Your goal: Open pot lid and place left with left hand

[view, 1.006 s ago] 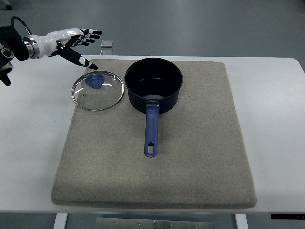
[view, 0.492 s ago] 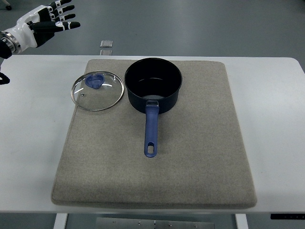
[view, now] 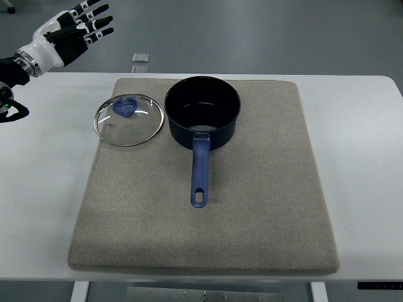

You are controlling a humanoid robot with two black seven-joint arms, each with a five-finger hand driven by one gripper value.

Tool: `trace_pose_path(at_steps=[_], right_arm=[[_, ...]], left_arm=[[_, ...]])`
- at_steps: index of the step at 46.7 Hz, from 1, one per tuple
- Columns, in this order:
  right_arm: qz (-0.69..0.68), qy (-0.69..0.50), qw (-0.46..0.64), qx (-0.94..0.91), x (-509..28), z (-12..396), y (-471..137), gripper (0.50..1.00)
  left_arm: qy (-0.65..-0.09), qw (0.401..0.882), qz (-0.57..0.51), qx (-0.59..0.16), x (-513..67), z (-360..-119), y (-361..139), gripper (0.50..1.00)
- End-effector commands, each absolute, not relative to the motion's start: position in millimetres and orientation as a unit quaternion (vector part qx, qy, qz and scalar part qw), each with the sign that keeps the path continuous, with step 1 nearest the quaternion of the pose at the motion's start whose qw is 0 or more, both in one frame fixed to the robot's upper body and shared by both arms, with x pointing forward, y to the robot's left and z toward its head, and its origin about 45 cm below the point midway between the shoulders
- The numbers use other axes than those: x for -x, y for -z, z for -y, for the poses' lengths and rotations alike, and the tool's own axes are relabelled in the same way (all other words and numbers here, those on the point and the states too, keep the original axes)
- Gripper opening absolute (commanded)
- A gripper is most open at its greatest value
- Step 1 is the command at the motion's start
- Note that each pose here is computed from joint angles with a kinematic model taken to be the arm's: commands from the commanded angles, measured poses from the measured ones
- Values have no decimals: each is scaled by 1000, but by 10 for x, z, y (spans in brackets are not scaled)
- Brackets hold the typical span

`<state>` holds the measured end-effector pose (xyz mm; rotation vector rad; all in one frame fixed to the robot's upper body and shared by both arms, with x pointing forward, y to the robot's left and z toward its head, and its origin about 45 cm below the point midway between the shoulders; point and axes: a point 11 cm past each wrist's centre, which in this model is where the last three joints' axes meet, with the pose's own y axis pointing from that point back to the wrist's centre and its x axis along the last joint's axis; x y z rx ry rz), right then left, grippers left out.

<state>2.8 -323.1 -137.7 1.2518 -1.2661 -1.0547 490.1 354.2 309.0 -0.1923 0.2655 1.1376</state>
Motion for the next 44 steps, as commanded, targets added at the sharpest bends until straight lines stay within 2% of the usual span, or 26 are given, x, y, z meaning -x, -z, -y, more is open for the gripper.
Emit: trace_pose_path(at_steps=[1,17,44], right_arm=[[526,438,511,-520,-28,3231,1377,917],[528,440,508,-519,-32,3230,1377,917],[524,438,511,-522,-19,3220,1379,917]], left_arm=[[-533,828,-134,108,-4903,-3542,-3110,992],[-518,825,-184,134,-4894,-3490,-3092,992],[-524,804,-244,142,-4797,-3590,-2838,992]])
